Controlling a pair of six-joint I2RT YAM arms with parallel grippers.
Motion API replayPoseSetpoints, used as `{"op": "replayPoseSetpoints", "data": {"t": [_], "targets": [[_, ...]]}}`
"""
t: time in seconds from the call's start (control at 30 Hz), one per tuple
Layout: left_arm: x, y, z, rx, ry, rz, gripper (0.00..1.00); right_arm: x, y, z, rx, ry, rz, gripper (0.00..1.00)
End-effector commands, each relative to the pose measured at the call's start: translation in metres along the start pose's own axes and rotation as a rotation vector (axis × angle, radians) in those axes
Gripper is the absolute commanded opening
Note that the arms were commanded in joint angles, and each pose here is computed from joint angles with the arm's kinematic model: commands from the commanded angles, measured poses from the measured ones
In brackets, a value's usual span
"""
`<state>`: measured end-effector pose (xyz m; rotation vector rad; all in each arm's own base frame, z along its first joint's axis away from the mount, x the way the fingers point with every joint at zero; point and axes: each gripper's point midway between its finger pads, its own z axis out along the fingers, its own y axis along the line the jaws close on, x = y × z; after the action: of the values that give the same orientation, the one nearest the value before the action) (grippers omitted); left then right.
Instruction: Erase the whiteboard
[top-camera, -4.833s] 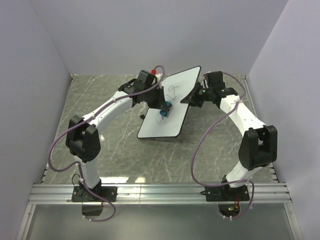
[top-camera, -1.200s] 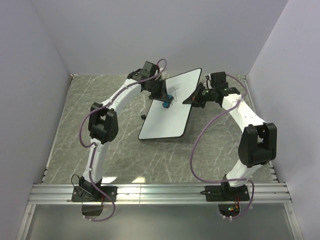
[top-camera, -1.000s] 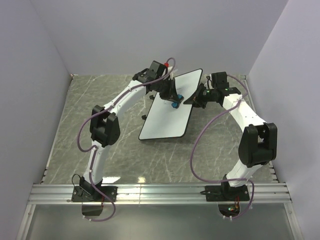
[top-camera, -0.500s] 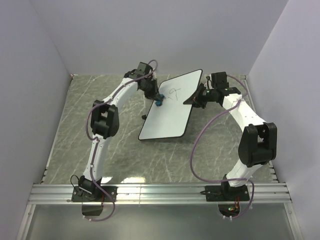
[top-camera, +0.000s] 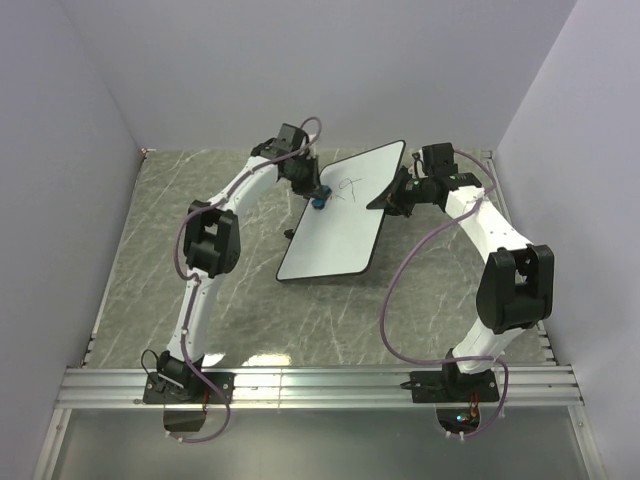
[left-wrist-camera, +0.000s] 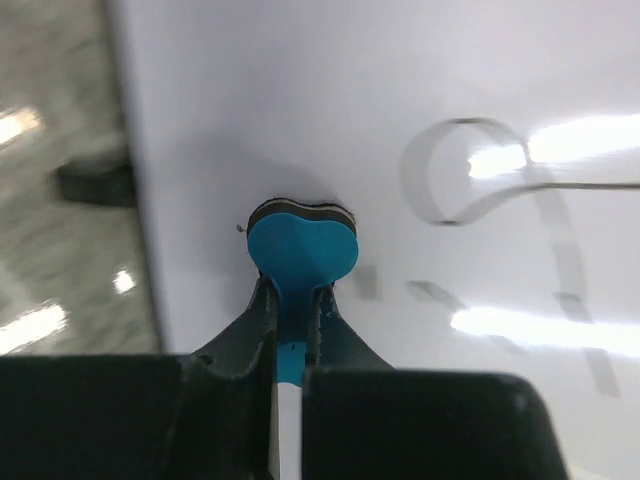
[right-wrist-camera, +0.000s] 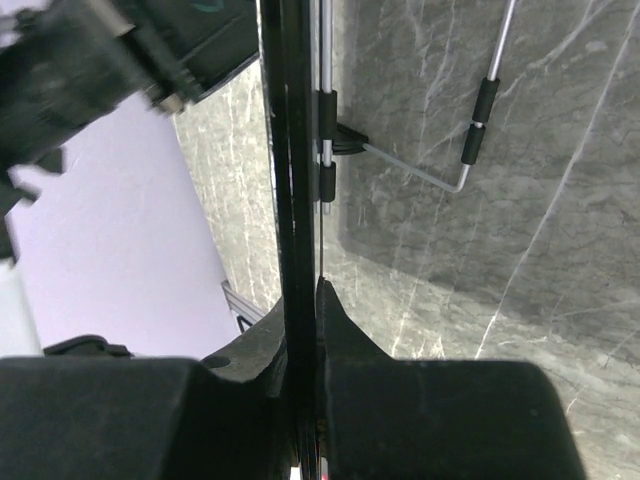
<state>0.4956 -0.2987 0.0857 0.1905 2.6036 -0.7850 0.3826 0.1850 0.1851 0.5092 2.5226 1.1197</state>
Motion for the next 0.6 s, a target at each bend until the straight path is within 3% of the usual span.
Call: {"op": "replayPoseSetpoints", "data": {"t": [0.0,0.13,0.27,0.43,0.57], "targets": [[-0.010,-0.135,-0.035,0.299,-0.084,0.209,0.00,0.012,-0.024,0.001,0.100,0.046,-0.073,0.00],[-0.009,-0.184,-0.059,0.434,-0.111,0.268,0.00,0.018,-0.031,0.001,0.120,0.064,-0.075,0.00],[0.002,-0.197,-0.066,0.476,-0.075,0.283,0.00,0.020,-0.036,0.002,0.135,0.073,-0.079,0.00],[0.007,-0.175,-0.054,0.434,-0.048,0.254,0.00,0.017,-0.034,0.002,0.141,0.073,-0.083,0.00],[-0.006,-0.112,-0.025,0.290,-0.018,0.118,0.00,0.016,-0.034,0.002,0.145,0.079,-0.080,0.00]]}}
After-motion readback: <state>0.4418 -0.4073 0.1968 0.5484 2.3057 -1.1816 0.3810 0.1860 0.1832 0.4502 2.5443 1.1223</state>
